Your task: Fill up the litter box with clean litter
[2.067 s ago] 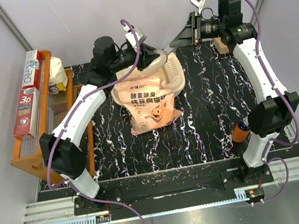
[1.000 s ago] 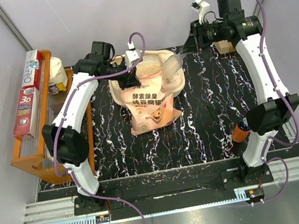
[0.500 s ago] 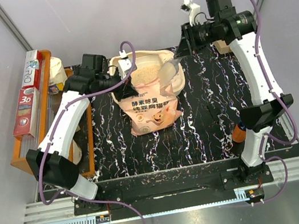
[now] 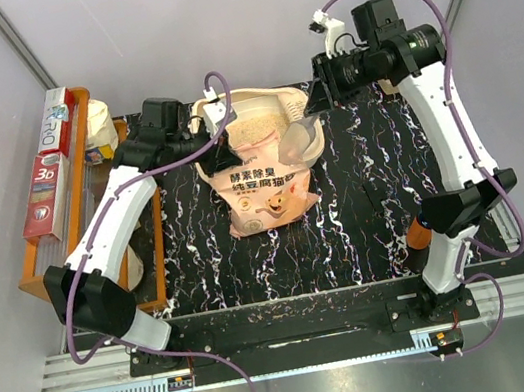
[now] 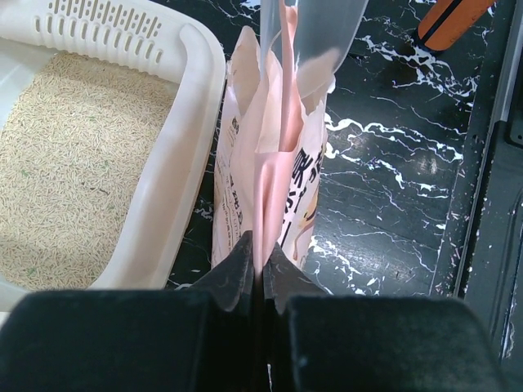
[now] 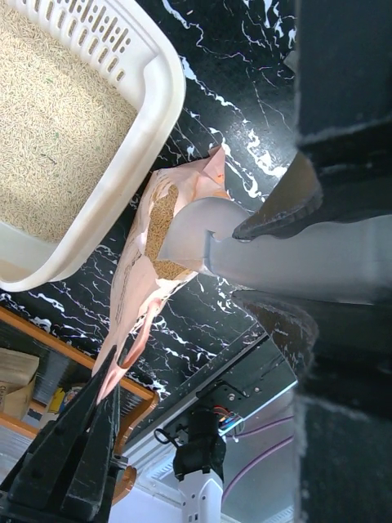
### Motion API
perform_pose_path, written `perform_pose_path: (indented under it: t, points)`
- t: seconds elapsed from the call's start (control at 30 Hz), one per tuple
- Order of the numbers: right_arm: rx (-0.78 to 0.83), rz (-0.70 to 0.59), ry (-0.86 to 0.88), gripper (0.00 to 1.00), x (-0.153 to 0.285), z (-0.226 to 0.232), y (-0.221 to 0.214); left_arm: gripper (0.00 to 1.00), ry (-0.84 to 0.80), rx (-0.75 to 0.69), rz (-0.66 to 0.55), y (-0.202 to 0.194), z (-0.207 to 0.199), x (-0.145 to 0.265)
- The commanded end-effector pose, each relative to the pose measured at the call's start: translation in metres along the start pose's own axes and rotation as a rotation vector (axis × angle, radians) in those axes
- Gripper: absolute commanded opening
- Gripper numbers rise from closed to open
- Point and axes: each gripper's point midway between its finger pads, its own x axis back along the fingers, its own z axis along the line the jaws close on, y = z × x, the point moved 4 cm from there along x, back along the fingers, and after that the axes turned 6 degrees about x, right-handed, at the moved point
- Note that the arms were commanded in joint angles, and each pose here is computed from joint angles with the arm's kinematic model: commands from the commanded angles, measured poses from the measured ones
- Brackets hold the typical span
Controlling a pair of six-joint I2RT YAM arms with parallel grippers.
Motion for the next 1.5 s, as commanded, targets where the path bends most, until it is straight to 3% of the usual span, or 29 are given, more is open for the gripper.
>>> perform_pose_path:
  t: [0.0, 0.2, 0.4, 0.63, 0.67, 1.0, 1.47]
  points:
    - [0.047, 0.012, 0.002, 0.0, 0.0, 0.015, -0.004, 0.0, 0.02, -0.123, -0.177, 0.047, -0.013, 0.02]
    - [0.024, 0.074, -0.061, 0.0, -0.038, 0.014, -0.012, 0.0, 0.03, -0.1, -0.218, 0.047, -0.017, 0.021]
    - [-0.061, 0.052, 0.037, 0.0, -0.057, 0.027, -0.004, 0.0, 0.053, -0.066, -0.265, 0.047, -0.02, 0.023]
    - [-0.105, 0.122, -0.234, 0.0, -0.069, -0.012, -0.036, 0.0, 0.079, -0.019, -0.308, 0.048, -0.024, 0.026]
    - [-0.092, 0.076, -0.254, 0.0, -0.067, -0.013, -0.031, 0.0, 0.081, -0.015, -0.308, 0.047, -0.024, 0.026]
    - [-0.149, 0.111, -0.392, 0.0, -0.109, -0.03, -0.09, 0.0, 0.046, 0.054, -0.374, 0.056, -0.041, 0.02]
    - [-0.416, 0.108, -0.178, 0.0, -0.184, -0.014, -0.139, 0.0, -0.009, 0.185, -0.391, 0.051, -0.06, 0.006]
